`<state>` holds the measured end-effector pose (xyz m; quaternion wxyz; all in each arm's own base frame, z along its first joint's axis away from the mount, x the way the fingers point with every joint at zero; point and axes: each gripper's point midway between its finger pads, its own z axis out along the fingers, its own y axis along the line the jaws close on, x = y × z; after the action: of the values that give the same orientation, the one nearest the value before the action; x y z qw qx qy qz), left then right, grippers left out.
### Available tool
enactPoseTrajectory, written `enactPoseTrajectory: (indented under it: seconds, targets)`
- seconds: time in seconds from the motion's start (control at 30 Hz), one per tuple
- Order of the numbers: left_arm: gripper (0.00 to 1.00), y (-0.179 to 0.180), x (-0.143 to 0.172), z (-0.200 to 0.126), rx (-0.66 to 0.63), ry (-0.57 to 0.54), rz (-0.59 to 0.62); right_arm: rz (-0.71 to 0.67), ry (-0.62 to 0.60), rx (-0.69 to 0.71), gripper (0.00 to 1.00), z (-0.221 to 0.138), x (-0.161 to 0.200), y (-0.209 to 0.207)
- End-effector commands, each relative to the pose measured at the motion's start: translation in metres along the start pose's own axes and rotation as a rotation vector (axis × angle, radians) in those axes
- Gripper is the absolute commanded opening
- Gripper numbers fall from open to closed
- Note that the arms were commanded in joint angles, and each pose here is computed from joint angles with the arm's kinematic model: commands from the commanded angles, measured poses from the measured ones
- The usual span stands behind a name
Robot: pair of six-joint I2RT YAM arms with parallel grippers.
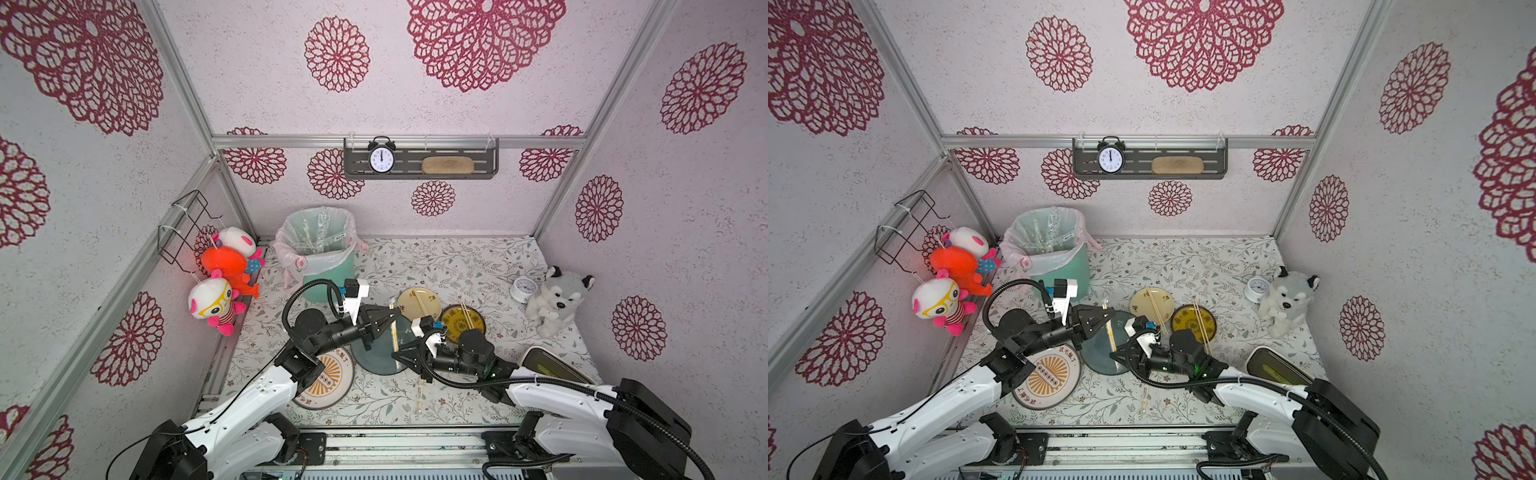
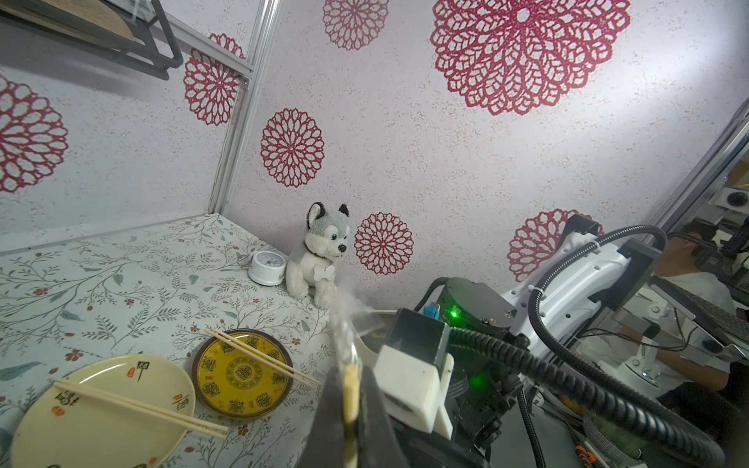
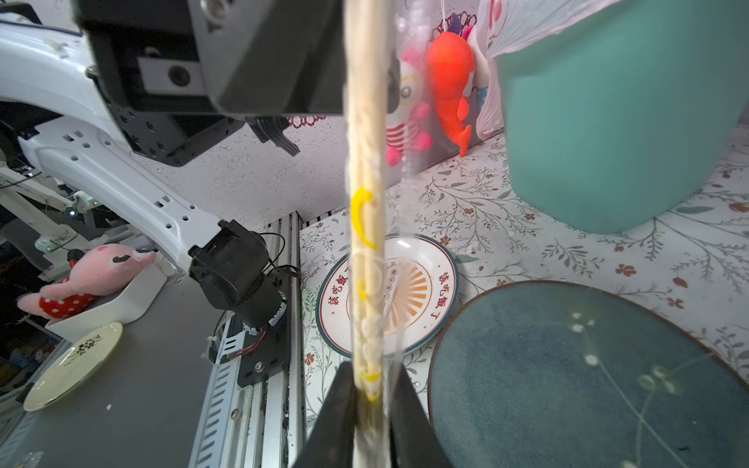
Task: Remove the packaging of disposable chopsticks
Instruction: Remove the packet bag from the disposable chopsticks.
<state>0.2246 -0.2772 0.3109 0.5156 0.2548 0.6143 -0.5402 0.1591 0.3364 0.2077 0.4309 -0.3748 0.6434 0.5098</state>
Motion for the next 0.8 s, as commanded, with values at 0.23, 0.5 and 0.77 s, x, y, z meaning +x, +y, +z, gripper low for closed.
enactPoseTrajectory:
  seconds: [0.23,0.5,0.77]
  targets:
    - [0.0,-0.012,-0.016,-0.002,0.032,-0.031,0.073,-0.031,-0.043,-0.009,0.0,-0.003,-0.005,0.002]
    - [0.62,-0.004,-0.025,-0.004,0.001,-0.066,0.094,-0.059,-0.03,-0.039,0.0,0.0,-0.004,0.006]
    - [0.11,-0.008,-0.027,-0.001,0.049,-0.059,0.094,-0.073,-0.03,-0.023,0.0,0.0,-0.004,0.004]
